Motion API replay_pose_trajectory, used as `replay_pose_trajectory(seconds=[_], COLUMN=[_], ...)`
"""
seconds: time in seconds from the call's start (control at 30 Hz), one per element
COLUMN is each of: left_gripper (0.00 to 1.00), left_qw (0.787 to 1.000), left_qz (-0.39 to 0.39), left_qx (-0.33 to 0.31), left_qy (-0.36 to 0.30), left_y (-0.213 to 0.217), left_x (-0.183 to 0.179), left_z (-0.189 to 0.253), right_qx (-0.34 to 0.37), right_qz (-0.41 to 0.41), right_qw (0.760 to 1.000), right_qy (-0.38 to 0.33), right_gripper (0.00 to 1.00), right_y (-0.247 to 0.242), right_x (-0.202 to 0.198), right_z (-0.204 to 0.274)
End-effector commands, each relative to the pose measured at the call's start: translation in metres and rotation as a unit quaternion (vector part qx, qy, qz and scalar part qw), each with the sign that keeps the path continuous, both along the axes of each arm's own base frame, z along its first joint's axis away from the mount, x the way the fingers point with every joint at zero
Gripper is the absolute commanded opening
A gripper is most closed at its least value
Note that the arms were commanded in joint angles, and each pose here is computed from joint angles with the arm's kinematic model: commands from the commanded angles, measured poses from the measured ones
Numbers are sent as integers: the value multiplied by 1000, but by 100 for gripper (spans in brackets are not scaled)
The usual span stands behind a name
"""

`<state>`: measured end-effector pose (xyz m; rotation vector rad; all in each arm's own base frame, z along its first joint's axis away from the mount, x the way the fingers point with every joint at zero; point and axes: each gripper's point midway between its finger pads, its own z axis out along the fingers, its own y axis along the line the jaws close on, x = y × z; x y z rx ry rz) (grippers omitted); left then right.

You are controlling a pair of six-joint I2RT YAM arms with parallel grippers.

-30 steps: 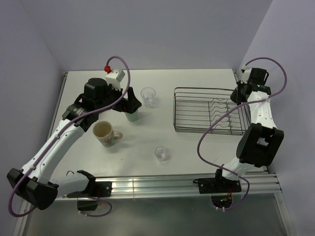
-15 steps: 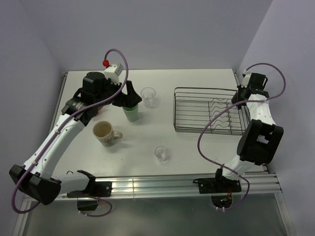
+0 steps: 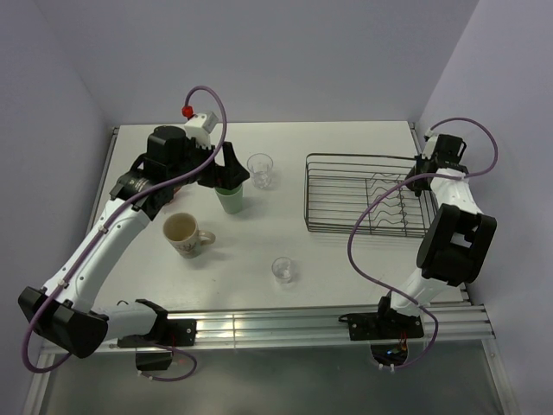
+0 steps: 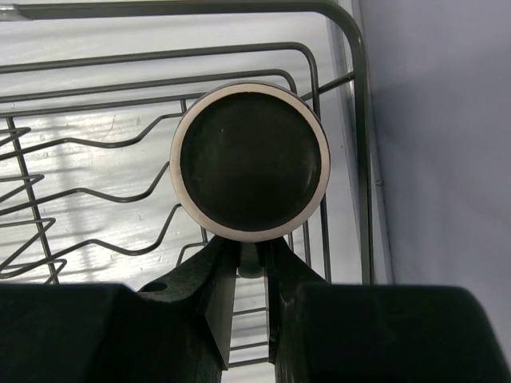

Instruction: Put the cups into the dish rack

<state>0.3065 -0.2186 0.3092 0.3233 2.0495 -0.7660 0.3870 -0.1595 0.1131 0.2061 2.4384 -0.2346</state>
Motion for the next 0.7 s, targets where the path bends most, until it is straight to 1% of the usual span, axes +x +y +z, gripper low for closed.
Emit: replay_pose_trajectory(seconds=[0.0, 0.27, 0.67], left_gripper=[99, 99, 99], left_qw=[1000, 1000, 1000], left_qz=[-6, -9, -9], left_qx=[-14, -11, -9], left_qy=[-12, -5, -7], left_y=[-3, -4, -3], left_x=[3, 3, 3], left_z=[11, 4, 5], right_qx=[-10, -5, -2], right_qz=[-6, 4, -7], right_qw=[999, 999, 999], right_qy=[-38, -40, -34], right_gripper=[0, 0, 0], right_y=[-8, -2, -5], right_x=[13, 9, 11], right_z=[8, 7, -6])
